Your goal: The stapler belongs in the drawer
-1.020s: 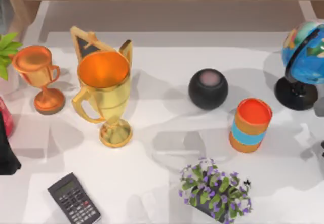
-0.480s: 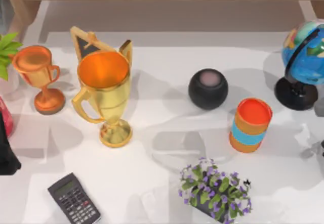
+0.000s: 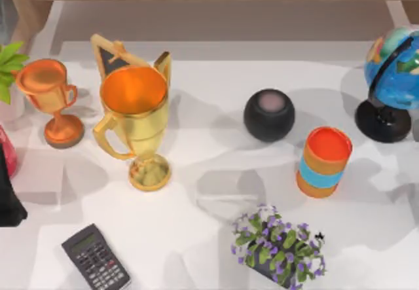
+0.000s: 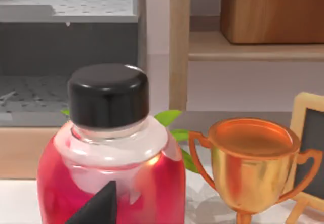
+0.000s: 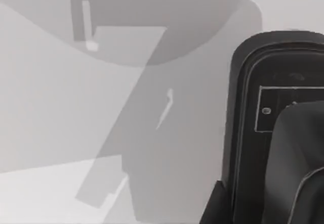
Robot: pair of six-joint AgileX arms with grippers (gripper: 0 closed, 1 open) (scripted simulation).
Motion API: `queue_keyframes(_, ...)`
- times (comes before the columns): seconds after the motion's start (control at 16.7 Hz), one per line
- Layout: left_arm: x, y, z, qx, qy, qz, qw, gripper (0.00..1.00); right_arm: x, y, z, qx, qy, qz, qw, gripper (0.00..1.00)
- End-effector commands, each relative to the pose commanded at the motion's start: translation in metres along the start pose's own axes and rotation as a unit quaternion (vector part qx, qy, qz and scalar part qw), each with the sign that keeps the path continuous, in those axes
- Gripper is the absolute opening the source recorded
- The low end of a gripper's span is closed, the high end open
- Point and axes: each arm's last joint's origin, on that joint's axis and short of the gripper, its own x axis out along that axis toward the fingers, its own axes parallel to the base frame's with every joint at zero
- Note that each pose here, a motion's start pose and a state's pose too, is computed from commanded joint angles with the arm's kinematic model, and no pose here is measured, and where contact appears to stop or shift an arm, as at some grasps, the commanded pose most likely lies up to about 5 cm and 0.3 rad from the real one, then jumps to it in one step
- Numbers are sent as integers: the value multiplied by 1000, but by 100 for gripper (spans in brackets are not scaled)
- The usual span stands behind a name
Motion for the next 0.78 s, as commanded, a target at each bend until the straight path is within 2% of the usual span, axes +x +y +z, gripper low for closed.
queue_keyframes(0.36, 0, 0, 0, 0, 0, 0, 1000, 100, -4, 0, 0, 1, -1, 0, 1000, 0)
queue_keyframes(0.48, 0, 0, 0, 0, 0, 0, 1000, 100, -18, -4, 0, 6, -15, -9, 1000, 0)
queue_keyframes(0.6, 0, 0, 0, 0, 0, 0, 1000, 100, -48, -15, 0, 22, -49, -33, 998, 0)
queue_keyframes(0.78, 0, 0, 0, 0, 0, 0, 1000, 100, -110, -40, 3, 59, -123, -88, 987, 0)
